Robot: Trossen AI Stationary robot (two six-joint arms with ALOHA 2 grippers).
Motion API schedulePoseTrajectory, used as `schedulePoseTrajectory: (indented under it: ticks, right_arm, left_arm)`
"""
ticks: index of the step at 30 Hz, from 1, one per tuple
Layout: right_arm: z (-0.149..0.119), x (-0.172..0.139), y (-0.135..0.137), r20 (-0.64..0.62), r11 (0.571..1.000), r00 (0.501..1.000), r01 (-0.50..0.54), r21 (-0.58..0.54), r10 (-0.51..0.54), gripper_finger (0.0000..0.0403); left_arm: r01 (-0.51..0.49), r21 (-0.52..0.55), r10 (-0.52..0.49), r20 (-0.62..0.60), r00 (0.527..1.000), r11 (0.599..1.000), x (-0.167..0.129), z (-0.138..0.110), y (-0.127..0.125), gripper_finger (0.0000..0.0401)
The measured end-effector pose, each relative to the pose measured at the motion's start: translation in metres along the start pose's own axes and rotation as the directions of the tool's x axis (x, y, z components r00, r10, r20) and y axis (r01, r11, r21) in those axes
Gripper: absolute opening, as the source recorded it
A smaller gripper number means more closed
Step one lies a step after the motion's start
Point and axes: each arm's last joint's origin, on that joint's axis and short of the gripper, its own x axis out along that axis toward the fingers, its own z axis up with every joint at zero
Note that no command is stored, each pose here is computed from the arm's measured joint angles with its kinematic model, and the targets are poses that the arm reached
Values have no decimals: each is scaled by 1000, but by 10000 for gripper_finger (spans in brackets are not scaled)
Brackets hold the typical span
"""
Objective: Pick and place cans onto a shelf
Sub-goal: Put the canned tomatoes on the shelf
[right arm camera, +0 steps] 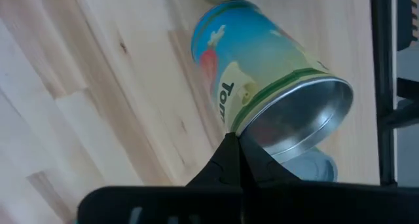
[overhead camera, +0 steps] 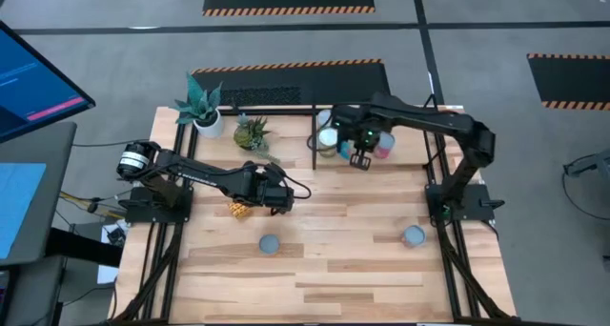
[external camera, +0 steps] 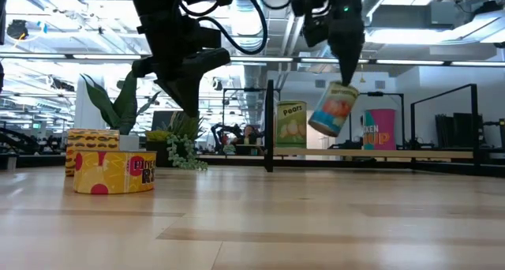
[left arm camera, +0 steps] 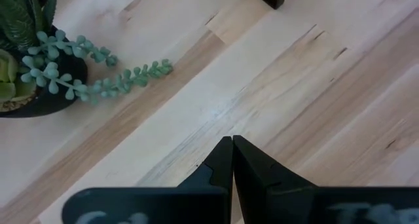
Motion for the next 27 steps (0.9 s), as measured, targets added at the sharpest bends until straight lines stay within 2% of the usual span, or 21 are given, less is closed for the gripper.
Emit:
schedulePoseTrajectory:
  ticks: [11, 20, 27]
  right_arm:
    - [19, 22, -1, -119, 998, 993, 11, -65, -18, 0]
    - [21, 26, -1, -136, 995, 989, 38, -88, -50, 1]
    - [20, 26, -1, -144, 995, 988, 35, -90, -47, 39]
  left_arm:
    - [1, -5, -1, 11, 1000, 1000, 0, 1, -1, 0]
    - [3, -1, -3, 20, 1000, 1000, 0, 1, -1, 0]
    - [5, 14, -5, 22, 1000, 1000, 0, 1, -1, 0]
